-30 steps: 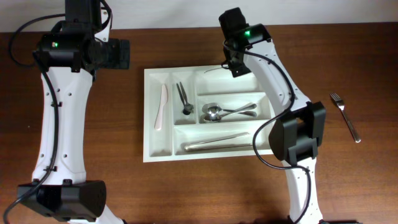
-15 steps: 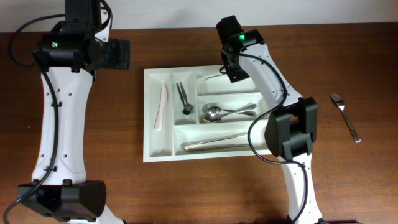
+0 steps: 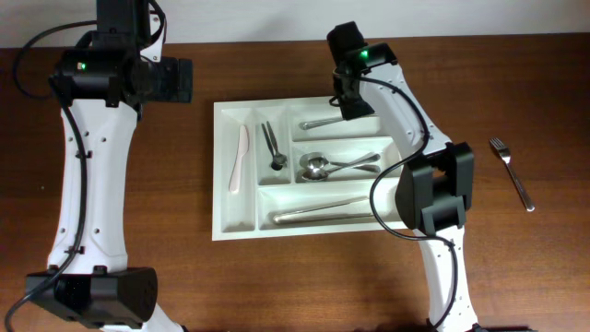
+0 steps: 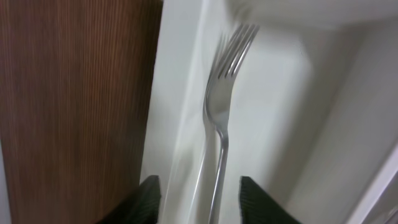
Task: Pack container
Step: 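Carry the fork into the top tray compartment and release, then return right gripper to the remaining fork and grasp it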
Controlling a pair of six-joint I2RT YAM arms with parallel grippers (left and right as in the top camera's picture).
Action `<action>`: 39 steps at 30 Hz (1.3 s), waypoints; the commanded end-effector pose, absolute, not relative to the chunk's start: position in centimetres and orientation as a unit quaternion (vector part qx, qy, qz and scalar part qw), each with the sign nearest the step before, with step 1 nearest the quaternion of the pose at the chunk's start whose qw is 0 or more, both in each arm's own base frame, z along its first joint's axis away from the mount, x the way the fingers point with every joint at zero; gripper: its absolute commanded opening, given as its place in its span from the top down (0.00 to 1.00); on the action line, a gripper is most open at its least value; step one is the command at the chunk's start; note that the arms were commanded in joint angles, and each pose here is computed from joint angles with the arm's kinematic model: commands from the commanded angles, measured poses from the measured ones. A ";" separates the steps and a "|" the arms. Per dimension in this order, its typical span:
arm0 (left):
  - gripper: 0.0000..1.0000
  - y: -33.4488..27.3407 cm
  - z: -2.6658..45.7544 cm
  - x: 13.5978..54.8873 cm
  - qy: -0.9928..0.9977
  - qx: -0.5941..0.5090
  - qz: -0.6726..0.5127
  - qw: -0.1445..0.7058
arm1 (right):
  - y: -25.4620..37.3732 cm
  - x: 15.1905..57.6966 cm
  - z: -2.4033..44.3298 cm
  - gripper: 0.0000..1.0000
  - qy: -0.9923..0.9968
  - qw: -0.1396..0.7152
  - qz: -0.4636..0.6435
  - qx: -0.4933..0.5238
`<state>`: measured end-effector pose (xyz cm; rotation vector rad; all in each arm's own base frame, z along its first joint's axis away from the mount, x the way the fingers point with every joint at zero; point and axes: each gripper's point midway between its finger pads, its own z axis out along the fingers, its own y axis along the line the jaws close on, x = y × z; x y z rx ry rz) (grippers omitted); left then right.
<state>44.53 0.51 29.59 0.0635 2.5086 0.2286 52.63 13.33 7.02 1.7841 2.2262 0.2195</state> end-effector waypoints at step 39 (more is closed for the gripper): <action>0.01 0.7 30.1 44.5 0.946 0.015 0.087 0.313 | -25.9 40.2 13.5 0.51 0.969 0.049 -0.121 0.211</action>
